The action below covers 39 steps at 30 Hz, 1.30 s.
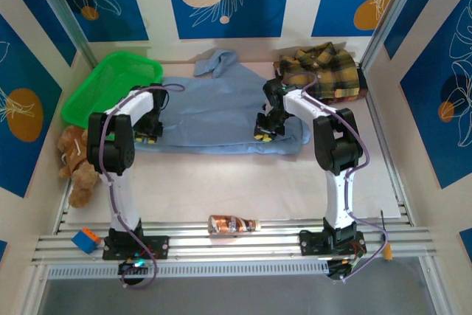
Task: Fold and stack the long sleeve shirts
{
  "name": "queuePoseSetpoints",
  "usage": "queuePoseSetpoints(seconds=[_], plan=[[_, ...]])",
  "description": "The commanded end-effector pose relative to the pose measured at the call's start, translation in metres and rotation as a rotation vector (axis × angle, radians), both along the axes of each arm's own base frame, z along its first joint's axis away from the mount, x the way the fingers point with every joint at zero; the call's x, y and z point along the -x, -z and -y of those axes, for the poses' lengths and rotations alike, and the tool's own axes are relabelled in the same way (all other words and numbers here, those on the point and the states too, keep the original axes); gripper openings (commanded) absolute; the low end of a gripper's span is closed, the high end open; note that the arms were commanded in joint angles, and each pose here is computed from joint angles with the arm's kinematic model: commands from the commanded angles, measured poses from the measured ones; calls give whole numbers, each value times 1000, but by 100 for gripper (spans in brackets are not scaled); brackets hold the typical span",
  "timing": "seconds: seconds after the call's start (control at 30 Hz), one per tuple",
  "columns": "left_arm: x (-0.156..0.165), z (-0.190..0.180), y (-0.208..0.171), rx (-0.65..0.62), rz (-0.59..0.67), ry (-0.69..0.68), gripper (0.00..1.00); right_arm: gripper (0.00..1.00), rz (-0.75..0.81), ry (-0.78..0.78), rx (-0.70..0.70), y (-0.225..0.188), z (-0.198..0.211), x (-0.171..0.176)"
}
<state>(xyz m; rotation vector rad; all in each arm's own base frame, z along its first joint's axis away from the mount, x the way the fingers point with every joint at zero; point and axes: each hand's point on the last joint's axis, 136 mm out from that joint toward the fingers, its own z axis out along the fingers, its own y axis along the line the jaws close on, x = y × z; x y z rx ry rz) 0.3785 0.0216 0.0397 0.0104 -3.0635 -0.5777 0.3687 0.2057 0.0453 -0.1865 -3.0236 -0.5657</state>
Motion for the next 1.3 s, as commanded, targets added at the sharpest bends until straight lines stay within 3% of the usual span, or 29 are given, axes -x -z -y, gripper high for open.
queuePoseSetpoints(seconds=[0.0, 0.23, 0.4, 0.47, 0.53, 0.67, 0.83, 0.93, 1.13, 1.27], plan=[[-9, -8, -19, -14, 67, -49, 52, 23, -39, 15, 4, 7, 4, 8], [-5, 43, -86, 145, 239, -75, 62, 24, 46, 29, -10, -33, 11, 12], [0, 124, -116, 391, 314, 9, 68, 31, 140, 56, 0, -62, 24, 8], [-3, 140, -105, 475, 302, -4, 66, 31, 128, 67, 2, -57, 26, 1], [-11, 142, -89, 477, 292, -12, 63, 30, 111, 78, 5, -48, 26, -8], [-32, 137, -54, 516, 281, -99, 61, 27, 95, 96, 30, -23, 24, -25], [-38, 118, -18, 498, 262, -204, 61, 25, 51, 137, 83, 4, 30, -23], [-25, 110, 6, 480, 222, -239, 61, 25, 26, 149, 131, 15, 39, -10], [34, 95, 45, 445, 98, -318, 59, 25, -40, 157, 188, 28, 52, 32], [69, 91, 51, 447, 63, -347, 59, 25, -82, 173, 237, 32, 66, 62]])
